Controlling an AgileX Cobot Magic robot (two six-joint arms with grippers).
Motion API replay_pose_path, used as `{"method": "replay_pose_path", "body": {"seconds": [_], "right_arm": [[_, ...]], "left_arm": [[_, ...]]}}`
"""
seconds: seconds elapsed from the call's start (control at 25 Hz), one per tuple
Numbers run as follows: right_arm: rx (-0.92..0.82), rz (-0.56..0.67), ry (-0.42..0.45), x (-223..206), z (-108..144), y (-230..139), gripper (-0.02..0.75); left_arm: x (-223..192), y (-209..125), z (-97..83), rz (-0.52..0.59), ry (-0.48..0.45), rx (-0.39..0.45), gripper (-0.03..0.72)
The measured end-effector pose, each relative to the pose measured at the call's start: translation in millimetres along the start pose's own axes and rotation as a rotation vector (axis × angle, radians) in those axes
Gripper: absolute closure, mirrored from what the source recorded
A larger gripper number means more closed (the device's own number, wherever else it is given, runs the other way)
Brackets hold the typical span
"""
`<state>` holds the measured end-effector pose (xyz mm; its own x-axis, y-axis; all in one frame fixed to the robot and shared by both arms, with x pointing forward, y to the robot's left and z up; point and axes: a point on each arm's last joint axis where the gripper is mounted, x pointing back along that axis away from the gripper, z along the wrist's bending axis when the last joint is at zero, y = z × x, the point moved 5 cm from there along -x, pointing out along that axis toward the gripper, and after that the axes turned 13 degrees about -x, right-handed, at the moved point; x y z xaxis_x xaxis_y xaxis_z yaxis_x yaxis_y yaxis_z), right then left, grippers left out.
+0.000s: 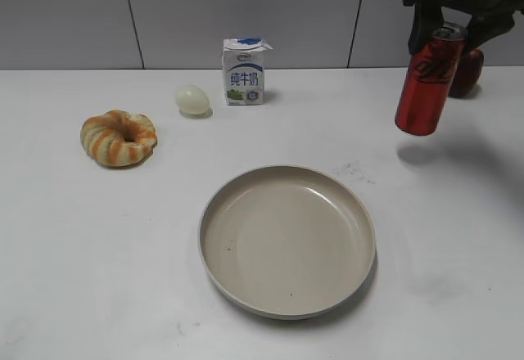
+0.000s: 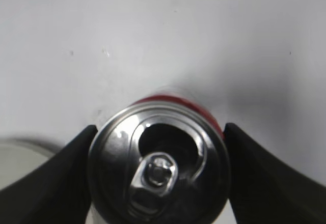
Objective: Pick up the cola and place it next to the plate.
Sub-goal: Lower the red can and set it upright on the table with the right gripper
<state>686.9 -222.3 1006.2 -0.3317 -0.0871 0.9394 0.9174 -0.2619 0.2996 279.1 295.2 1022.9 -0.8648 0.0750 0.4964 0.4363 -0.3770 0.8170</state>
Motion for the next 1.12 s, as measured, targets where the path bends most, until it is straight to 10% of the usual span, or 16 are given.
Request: {"method": "replay_pose_path", "body": {"seconds": [0.56,1.12], "right_arm": [[0.137,-0.073,0.054,16.6,8.4,-128.6,0.219],[0.095,-0.038,0.058,-7.7,-8.2,-169.6,0.219]], "left_arm": [[0.0,0.0,0.0,0.0,0.0,0.0,0.454],[0.0,0.0,0.0,0.0,0.0,0.0,0.454]]}}
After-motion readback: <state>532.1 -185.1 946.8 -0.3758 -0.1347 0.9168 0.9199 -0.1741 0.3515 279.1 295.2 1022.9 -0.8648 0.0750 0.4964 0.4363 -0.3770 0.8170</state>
